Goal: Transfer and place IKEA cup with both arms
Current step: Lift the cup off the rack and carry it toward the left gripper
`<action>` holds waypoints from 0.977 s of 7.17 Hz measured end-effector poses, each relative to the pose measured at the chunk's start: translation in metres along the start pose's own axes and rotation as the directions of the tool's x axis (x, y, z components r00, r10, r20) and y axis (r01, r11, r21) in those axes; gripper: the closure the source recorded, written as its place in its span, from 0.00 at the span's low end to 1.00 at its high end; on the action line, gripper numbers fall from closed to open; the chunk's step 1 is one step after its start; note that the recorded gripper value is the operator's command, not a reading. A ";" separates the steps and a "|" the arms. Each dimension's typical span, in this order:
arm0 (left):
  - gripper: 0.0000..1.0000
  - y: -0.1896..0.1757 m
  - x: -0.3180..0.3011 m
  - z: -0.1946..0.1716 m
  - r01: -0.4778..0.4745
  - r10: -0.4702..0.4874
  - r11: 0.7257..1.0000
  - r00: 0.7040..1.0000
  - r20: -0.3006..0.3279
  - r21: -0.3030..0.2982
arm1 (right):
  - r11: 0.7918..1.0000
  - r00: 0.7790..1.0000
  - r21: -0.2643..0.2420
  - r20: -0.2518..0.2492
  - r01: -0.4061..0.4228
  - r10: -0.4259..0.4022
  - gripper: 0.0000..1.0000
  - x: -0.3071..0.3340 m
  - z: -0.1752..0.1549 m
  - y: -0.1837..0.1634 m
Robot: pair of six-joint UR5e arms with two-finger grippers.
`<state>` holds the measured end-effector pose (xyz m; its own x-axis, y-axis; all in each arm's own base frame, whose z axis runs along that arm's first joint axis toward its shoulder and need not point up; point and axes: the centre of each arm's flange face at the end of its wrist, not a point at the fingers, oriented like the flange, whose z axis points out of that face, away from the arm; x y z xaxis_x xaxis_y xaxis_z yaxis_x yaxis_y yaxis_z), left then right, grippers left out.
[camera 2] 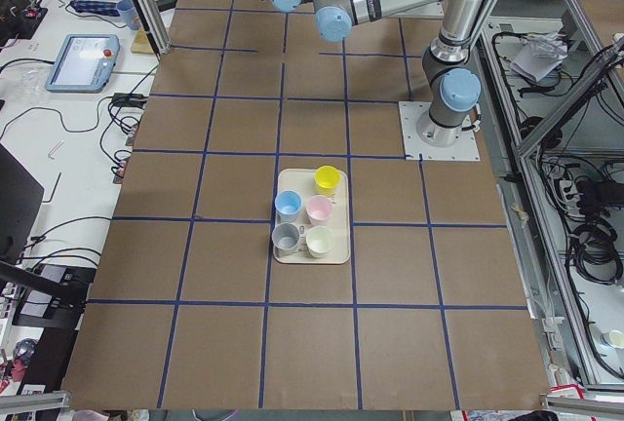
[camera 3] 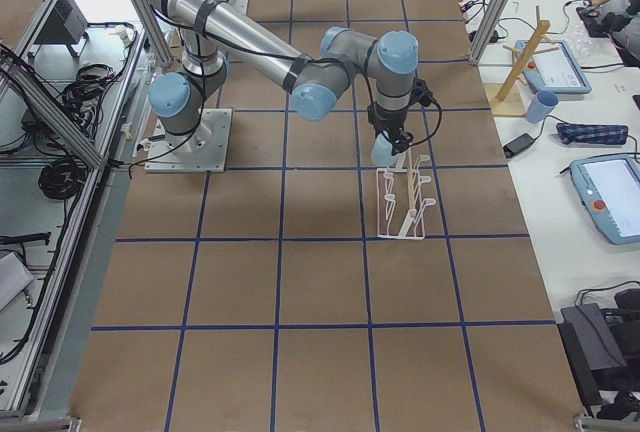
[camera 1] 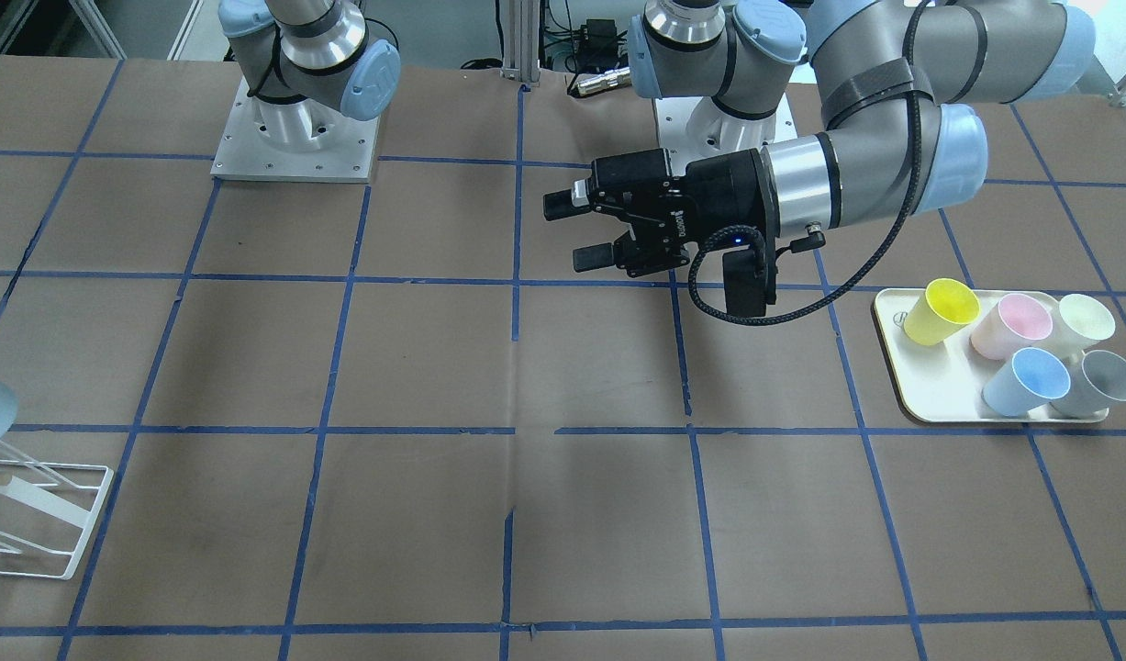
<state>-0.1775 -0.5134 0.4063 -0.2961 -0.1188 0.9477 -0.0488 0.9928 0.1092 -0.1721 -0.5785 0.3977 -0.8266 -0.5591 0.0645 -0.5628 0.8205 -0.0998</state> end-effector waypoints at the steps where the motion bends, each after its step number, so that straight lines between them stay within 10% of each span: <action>1: 0.00 0.002 -0.008 0.005 -0.001 0.001 1.000 0.998 -0.064 0.004 | 1.000 1.000 0.011 -0.018 0.001 -0.001 0.46 -0.013 -0.029 0.004; 3: 0.00 0.004 -0.017 0.010 0.027 -0.024 0.999 0.984 -0.175 0.017 | 0.995 1.000 0.096 0.024 0.002 -0.004 0.46 -0.046 -0.076 0.007; 4: 0.00 0.006 -0.015 0.011 0.045 -0.041 0.999 0.979 -0.198 0.015 | 0.982 0.992 0.186 0.124 -0.016 -0.008 0.46 -0.065 -0.084 0.001; 7: 0.00 0.014 -0.006 0.020 0.064 -0.064 0.998 0.977 -0.205 -0.008 | 0.910 0.874 0.387 0.482 -0.150 -0.061 0.46 -0.113 -0.081 -0.024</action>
<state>-0.1954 -0.4987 0.3963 -0.0903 -0.1770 0.9801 -0.0601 0.9832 0.1721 -0.0650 -0.5252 0.4732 -0.6863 -0.5963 -0.4164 -0.3872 0.7842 -0.4849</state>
